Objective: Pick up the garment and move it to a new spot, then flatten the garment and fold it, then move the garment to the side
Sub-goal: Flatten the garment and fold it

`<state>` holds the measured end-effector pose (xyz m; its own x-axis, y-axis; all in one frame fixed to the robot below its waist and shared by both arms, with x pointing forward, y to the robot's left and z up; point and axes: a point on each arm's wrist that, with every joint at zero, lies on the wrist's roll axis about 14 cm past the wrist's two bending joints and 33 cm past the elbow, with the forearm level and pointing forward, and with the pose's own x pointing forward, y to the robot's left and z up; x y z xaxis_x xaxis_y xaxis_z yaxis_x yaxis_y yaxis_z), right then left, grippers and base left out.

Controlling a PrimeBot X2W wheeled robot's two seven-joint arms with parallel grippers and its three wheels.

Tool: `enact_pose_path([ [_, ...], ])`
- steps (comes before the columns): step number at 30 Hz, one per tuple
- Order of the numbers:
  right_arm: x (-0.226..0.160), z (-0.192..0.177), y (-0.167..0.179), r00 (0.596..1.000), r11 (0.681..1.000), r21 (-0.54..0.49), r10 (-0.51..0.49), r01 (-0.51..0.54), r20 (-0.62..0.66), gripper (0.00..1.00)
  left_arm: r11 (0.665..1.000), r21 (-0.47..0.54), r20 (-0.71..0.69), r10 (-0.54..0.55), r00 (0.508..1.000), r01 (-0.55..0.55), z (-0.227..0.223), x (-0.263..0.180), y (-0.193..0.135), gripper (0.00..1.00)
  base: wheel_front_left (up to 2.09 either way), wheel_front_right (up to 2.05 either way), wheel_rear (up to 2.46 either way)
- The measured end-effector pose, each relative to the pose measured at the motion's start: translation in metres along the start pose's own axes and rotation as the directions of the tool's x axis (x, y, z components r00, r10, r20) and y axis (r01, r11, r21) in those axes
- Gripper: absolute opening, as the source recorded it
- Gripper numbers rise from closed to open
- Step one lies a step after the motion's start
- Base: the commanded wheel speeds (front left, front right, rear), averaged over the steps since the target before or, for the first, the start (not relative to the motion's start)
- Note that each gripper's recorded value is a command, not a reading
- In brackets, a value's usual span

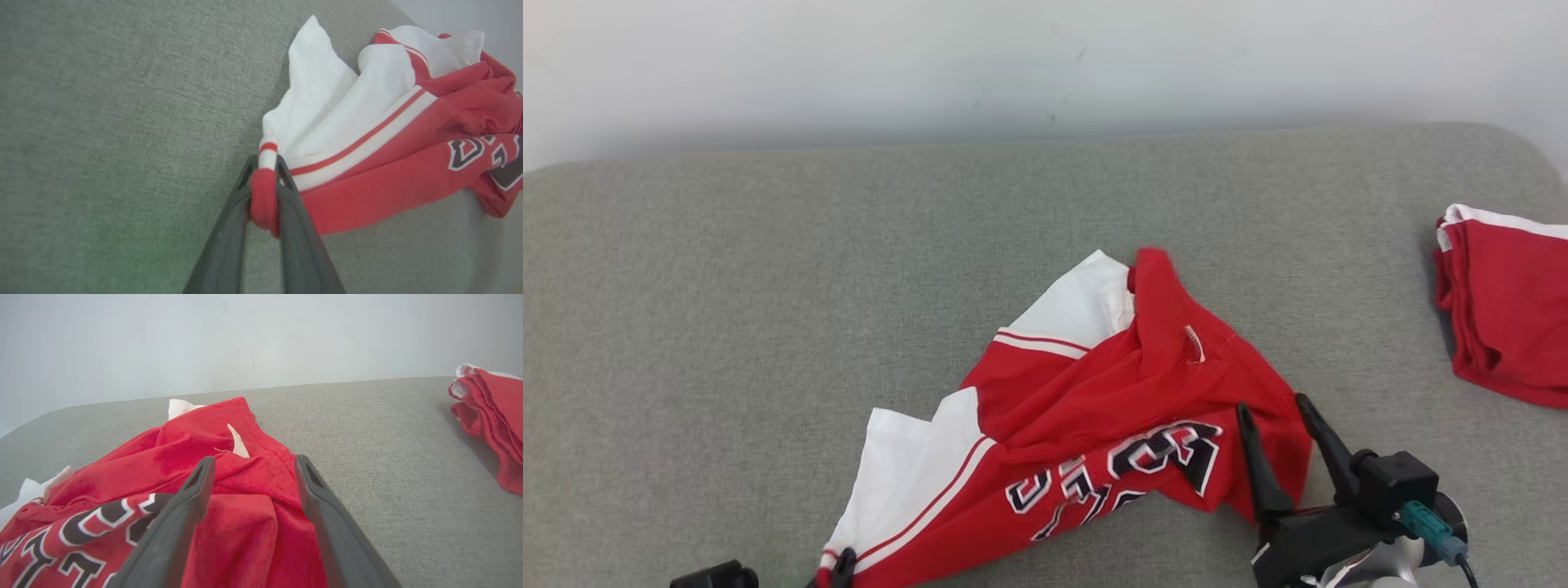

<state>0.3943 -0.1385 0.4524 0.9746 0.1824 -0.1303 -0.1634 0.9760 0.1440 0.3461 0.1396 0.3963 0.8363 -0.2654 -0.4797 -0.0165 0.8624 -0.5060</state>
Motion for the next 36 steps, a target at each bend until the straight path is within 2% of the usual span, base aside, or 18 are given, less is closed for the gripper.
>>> enact_pose_path([
  [1,-0.001,0.002,-0.003,1.000,1.000,-0.004,-0.008,0.008,0.004,1.00,1.000,0.003,0.004,0.007,1.000,-0.007,0.000,0.000,0.001,1.00,0.00,0.00,0.00],
  [7,-0.013,0.015,-0.024,0.997,0.997,-0.023,-0.076,0.076,0.034,1.00,0.996,-0.010,0.060,0.090,0.994,-0.089,0.006,-0.006,0.020,1.00,0.00,0.00,0.00],
  [12,-0.022,0.025,-0.040,0.991,0.991,-0.041,-0.126,0.128,0.053,1.00,0.987,0.001,0.158,0.158,0.975,-0.160,0.032,-0.015,0.040,1.00,0.00,0.00,0.00],
  [16,-0.022,0.032,-0.042,0.990,0.990,-0.053,-0.129,0.133,0.060,1.00,0.988,0.024,0.216,0.147,0.965,-0.156,0.051,-0.018,0.038,1.00,0.00,0.00,0.00],
  [20,-0.017,0.034,-0.031,0.995,0.992,-0.072,-0.099,0.101,0.026,1.00,0.991,0.095,0.239,0.065,0.969,-0.089,0.071,-0.008,0.014,1.00,0.00,0.00,0.00],
  [25,-0.003,0.052,-0.022,0.997,0.991,-0.112,-0.067,0.071,0.035,1.00,0.976,0.216,0.175,-0.028,0.984,-0.011,0.076,0.013,-0.019,1.00,0.00,0.00,0.00],
  [30,0.003,0.056,-0.014,0.999,0.992,-0.122,-0.042,0.045,0.030,1.00,0.944,0.330,0.068,-0.001,0.998,-0.022,0.071,0.036,-0.018,1.00,0.00,0.00,0.00],
  [36,0.006,0.049,-0.021,0.998,0.991,-0.121,-0.056,0.057,0.009,1.00,0.923,0.385,-0.032,0.023,0.999,-0.008,0.063,0.060,-0.017,1.00,0.00,0.00,0.00],
])
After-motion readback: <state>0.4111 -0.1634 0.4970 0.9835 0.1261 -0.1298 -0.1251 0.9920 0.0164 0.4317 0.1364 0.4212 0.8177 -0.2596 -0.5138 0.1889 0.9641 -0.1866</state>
